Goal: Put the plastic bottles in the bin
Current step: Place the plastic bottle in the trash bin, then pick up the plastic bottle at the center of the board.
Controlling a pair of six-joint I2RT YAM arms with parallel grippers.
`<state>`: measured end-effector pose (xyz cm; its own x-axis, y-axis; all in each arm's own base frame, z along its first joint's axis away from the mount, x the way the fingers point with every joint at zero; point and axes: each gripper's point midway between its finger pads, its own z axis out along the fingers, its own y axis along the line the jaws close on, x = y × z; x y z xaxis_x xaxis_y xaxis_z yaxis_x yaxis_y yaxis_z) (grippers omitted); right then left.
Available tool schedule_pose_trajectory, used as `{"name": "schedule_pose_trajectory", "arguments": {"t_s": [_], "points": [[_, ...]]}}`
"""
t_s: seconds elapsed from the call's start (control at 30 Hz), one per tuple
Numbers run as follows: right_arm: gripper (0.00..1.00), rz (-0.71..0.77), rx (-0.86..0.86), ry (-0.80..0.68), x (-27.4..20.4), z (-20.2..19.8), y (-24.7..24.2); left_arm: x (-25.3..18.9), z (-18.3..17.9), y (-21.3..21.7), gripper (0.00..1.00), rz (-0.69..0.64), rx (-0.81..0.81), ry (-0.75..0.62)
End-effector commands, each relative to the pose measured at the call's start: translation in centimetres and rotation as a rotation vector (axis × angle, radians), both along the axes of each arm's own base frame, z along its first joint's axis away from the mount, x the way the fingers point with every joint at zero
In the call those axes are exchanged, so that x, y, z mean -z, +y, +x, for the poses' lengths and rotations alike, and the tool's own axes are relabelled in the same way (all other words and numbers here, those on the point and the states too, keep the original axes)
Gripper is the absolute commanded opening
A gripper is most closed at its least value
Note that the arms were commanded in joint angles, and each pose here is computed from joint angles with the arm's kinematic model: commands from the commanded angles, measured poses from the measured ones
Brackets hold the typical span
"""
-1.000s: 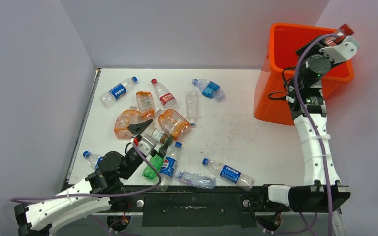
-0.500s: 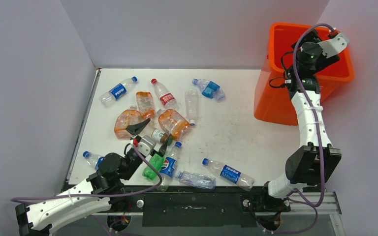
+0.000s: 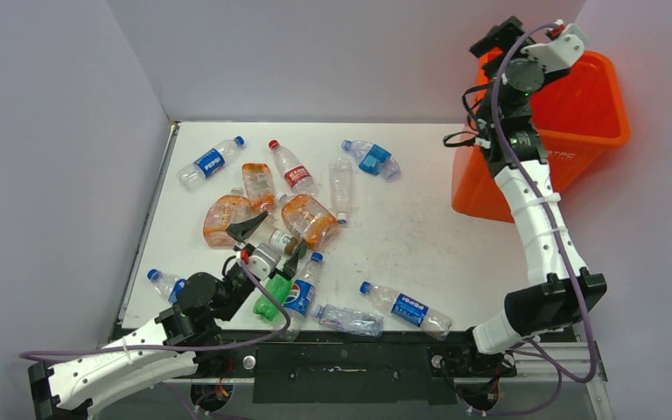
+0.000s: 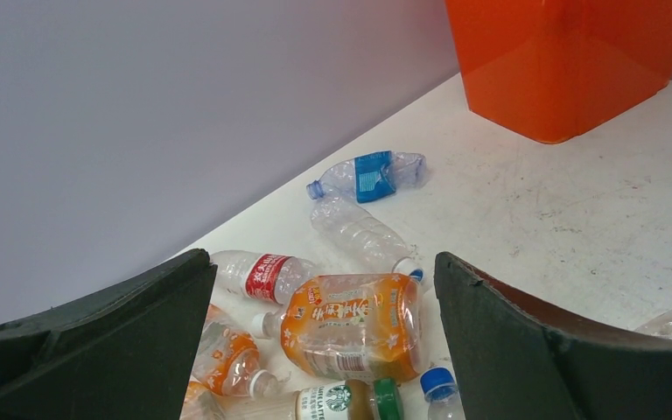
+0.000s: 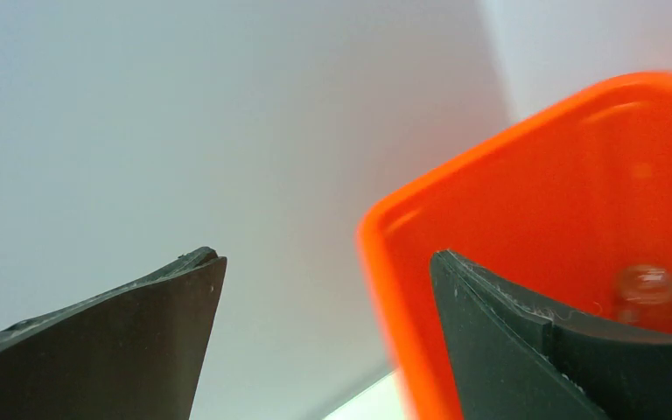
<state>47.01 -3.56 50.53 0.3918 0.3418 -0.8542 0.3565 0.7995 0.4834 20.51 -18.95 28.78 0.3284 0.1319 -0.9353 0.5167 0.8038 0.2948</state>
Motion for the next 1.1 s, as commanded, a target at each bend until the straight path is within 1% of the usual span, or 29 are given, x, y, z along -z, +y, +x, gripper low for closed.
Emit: {"name": "schedule_pose_trajectory", "arguments": {"t_s": [0.0,0.07,0.13,0.23,0.33,0.43,0.5,0.57,0.63,0.67,0.73,0.77,0.83,0.87,0.97,1.07], "points": [[0.9,-0.035,-0.204,-0.15,-5.7,-5.1,7.9,-1.0,0.4,0.6,0.96,-0.032,-0.039,-0.031],[0.9,-0.049,-0.376,-0.144,-4.5,-6.6,13.1,-0.8,0.6,0.8,0.96,-0.026,-0.058,-0.027],[0.9,-0.053,-0.514,-0.101,-1.9,-8.0,17.1,-0.6,0.8,1.1,0.96,-0.022,-0.077,-0.021],[0.9,-0.064,-0.717,0.025,4.8,-9.7,22.4,-0.2,1.0,1.1,0.96,-0.007,-0.09,-0.007],[0.9,-0.052,-0.879,0.189,12.8,-11.4,26.1,0.3,1.1,0.2,0.96,0.028,-0.065,0.027],[0.9,-0.041,-0.989,0.341,20.3,-13.1,28.4,1.3,1.2,-2.2,0.96,0.138,-0.002,0.127],[0.9,-0.027,-1.013,0.423,24.3,-13.4,29.0,2.2,1.8,-2.7,0.96,0.153,-0.043,0.282],[0.9,0.005,-1.037,0.469,27.1,-13.6,29.6,3.9,2.1,-2.7,0.96,0.193,-0.099,0.426],[0.9,0.045,-1.056,0.491,29.3,-13.4,30.4,4.6,2.1,-3.3,0.96,0.225,-0.089,0.492],[0.9,0.068,-1.06,0.494,30.1,-13.1,30.7,4.8,2.0,-3.7,0.96,0.233,-0.073,0.507],[0.9,0.104,-1.079,0.503,31.5,-12.6,31.5,4.9,2.2,-3.9,0.96,0.206,-0.05,0.531],[0.9,0.115,-1.067,0.509,32.2,-12.2,31.7,4.8,2.3,-3.8,0.96,0.177,-0.048,0.537],[0.9,0.14,-1.05,0.527,33.7,-11.3,32.0,4.5,3.0,-3.1,0.96,0.078,-0.072,0.558],[0.9,0.154,-1.017,0.526,34.3,-10.6,31.7,4.4,3.2,-2.9,0.96,0.039,-0.074,0.566],[0.9,0.206,-0.973,0.521,35.6,-9.1,31.4,4.1,3.8,-2.4,0.96,-0.044,-0.089,0.578],[0.9,0.238,-0.932,0.539,37.3,-7.5,31.1,4.2,4.8,-1.7,0.96,-0.11,-0.156,0.605]]}}
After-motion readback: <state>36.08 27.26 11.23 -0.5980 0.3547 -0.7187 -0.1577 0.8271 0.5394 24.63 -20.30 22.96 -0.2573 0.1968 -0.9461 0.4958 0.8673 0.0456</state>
